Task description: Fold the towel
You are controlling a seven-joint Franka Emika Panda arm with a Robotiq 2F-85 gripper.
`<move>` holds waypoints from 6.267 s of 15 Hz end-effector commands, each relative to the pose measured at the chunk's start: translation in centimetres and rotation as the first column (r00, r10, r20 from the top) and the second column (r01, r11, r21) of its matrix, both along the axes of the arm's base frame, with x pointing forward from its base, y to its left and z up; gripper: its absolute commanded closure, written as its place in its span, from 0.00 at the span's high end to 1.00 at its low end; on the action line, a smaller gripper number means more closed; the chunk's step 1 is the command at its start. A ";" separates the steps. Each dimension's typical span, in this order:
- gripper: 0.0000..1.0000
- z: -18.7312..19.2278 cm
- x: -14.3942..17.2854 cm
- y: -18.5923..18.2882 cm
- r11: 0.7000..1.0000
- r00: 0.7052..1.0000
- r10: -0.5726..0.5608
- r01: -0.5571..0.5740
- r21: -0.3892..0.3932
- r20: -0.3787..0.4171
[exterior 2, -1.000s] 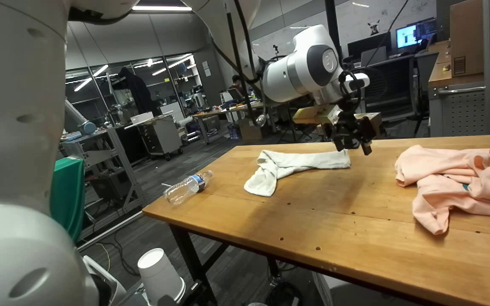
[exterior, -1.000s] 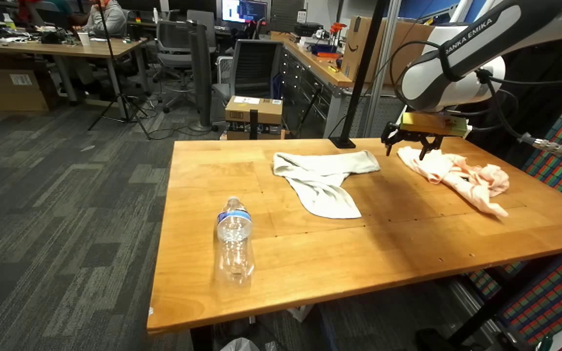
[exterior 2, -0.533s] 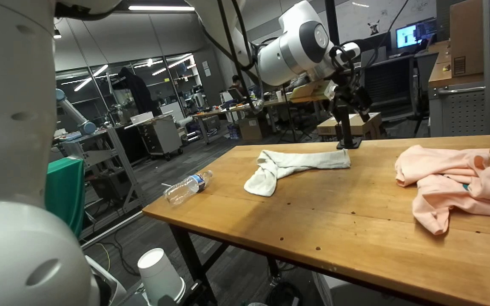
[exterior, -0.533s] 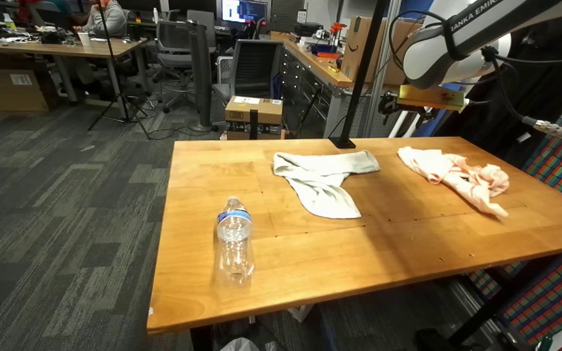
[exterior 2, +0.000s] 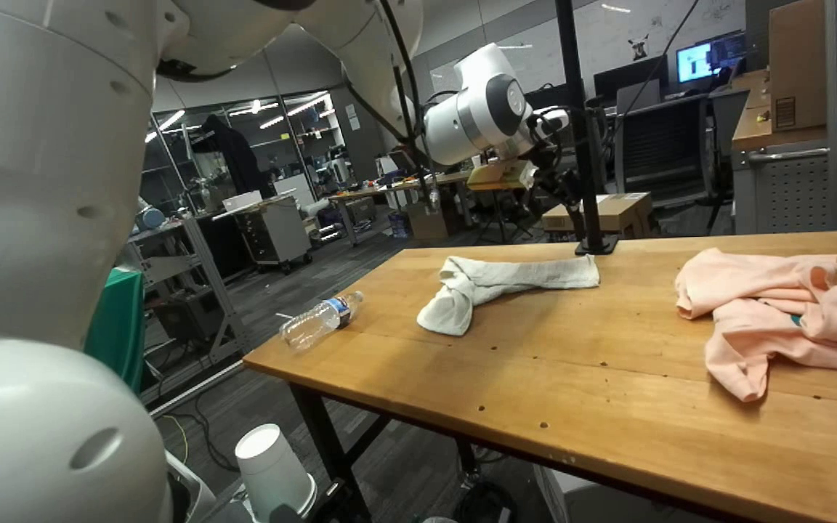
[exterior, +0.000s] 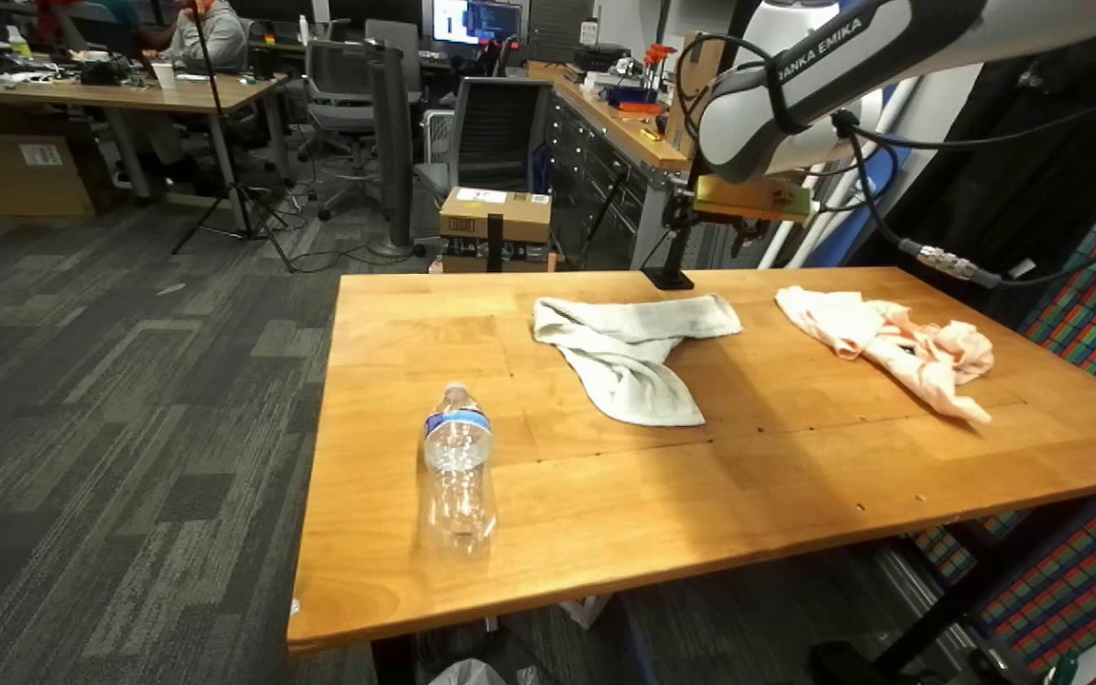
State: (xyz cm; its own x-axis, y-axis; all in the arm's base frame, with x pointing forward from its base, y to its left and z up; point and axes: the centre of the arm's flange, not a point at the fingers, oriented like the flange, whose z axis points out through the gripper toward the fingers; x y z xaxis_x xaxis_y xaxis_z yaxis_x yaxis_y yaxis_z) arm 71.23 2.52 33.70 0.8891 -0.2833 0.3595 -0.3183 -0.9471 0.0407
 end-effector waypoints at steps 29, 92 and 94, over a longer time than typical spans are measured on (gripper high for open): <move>0.30 -8.5 0.9 1.4 0.987 0.955 0.151 -0.159 -0.011 -0.254; 1.00 15.0 -27.4 16.1 0.972 0.977 -0.206 0.197 -0.128 -0.054; 1.00 14.9 -27.7 16.0 0.971 0.977 -0.208 0.200 -0.129 -0.053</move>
